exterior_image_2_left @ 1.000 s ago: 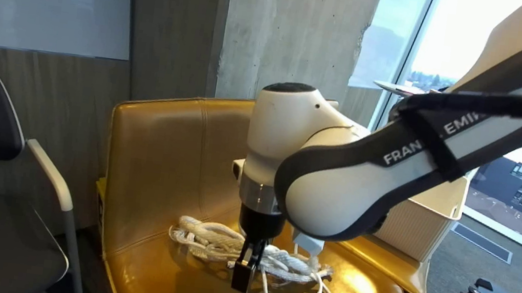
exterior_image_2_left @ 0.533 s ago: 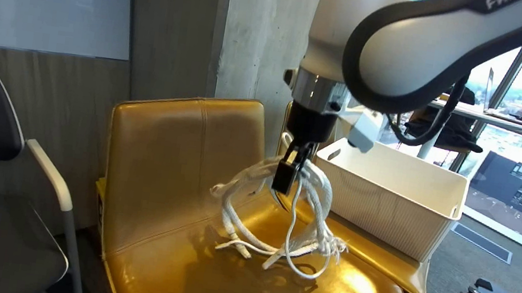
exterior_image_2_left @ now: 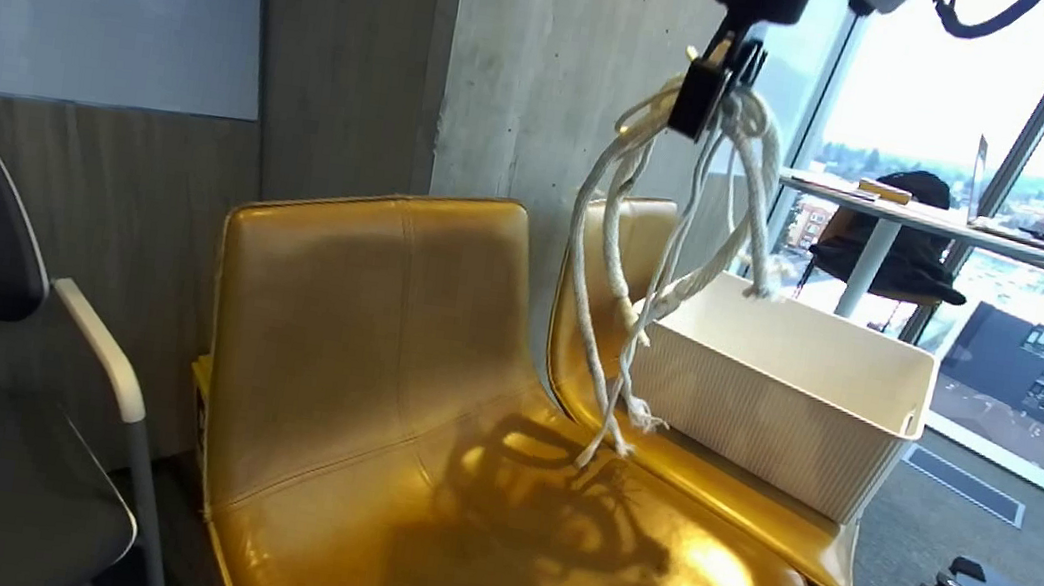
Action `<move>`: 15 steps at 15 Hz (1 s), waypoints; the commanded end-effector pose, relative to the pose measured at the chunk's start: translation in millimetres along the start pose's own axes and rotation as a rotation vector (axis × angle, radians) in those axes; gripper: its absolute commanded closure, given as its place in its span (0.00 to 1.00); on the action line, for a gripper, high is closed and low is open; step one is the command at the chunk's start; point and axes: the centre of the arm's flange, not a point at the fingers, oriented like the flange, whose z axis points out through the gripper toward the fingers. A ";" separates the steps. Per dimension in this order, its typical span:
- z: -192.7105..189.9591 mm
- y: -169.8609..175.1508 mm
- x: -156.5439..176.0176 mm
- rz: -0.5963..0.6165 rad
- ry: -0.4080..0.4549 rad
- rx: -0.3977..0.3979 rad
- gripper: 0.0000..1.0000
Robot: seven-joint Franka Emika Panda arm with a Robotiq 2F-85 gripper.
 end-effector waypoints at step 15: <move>-167.2 266.2 -45.0 0.246 -0.037 -0.223 1.00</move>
